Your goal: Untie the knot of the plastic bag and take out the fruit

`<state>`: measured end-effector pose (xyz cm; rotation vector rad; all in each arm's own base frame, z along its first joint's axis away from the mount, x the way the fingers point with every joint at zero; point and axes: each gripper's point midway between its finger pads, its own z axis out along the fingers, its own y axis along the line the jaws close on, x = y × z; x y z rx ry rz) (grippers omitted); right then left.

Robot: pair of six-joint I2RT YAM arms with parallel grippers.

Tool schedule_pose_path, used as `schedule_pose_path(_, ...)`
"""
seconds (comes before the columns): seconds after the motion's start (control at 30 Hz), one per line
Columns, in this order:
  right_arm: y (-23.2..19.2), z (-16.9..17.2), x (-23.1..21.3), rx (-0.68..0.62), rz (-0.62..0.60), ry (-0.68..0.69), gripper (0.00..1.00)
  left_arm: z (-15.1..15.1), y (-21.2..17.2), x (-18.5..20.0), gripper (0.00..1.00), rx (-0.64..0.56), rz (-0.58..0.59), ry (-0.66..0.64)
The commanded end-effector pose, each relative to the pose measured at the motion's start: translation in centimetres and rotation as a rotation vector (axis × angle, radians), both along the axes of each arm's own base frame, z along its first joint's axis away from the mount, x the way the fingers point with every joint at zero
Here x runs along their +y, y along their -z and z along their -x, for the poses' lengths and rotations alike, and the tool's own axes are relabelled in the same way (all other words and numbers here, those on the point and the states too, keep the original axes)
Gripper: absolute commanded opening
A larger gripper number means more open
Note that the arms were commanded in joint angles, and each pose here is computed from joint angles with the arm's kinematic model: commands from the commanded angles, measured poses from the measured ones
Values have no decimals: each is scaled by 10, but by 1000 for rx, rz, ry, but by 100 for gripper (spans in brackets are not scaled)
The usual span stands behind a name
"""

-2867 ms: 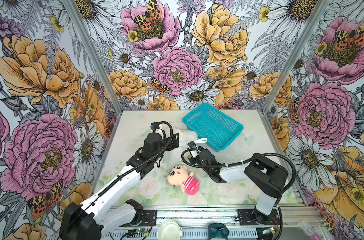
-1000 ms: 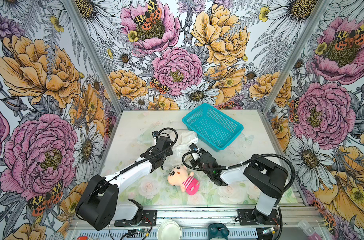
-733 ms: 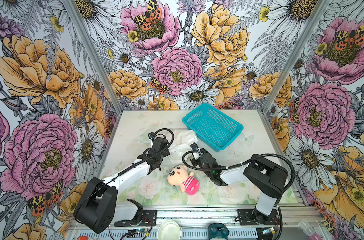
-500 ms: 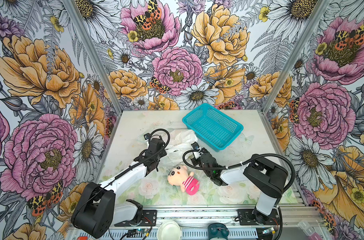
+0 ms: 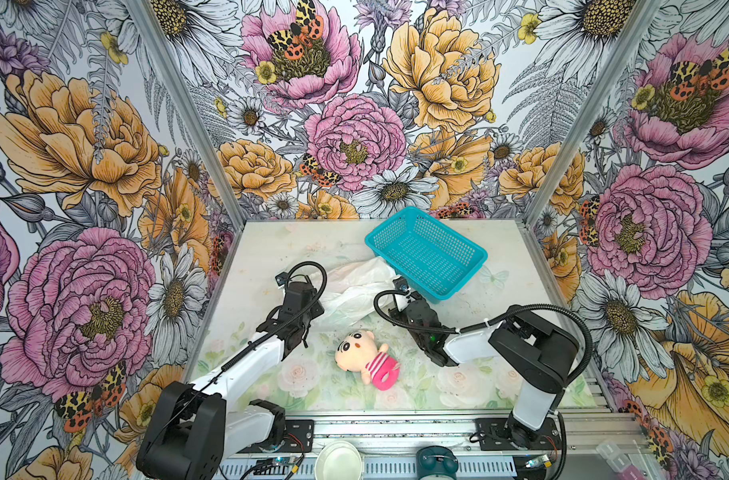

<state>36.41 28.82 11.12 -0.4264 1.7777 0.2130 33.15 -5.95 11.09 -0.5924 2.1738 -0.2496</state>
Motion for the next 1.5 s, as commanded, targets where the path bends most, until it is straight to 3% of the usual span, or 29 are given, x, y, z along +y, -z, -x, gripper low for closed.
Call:
schedule_pose_path(0.0, -7, -6, -14, 1, -60, 55, 0, 2, 2, 10, 0, -7, 12, -34)
schedule_pose_path(0.27, -10, -6, -19, 2, -85, 32, 0, 3, -2, 9, 0, -25, 42, -12)
schedule_pose_path(0.47, -33, 13, -11, -57, -90, -68, 54, 1, -10, -5, 0, -46, 27, 43)
schedule_pose_path(0.73, -65, 51, 41, -42, -62, -274, 88, 5, -15, -10, 0, -55, 24, 64)
schedule_pose_path(0.9, -43, 37, 61, 68, 33, -268, 93, 11, -21, -5, 2, -65, 11, 44)
schedule_pose_path(1.03, -27, 24, 69, 111, 87, -233, 92, 17, -25, 0, 26, -78, 7, 30)
schedule_pose_path(1.13, -22, 21, 70, 120, 86, -220, 81, 25, -31, 3, 48, -84, 1, 24)
schedule_pose_path(1.3, -26, 20, 67, 116, 77, -200, 31, 40, -51, 3, 71, -134, 9, 17)
schedule_pose_path(1.4, -29, 21, 66, 111, 63, -199, 13, 51, -57, -1, 73, -151, 35, -2)
schedule_pose_path(1.47, -31, 21, 66, 107, 56, -199, 6, 57, -57, -5, 77, -157, 79, -27)
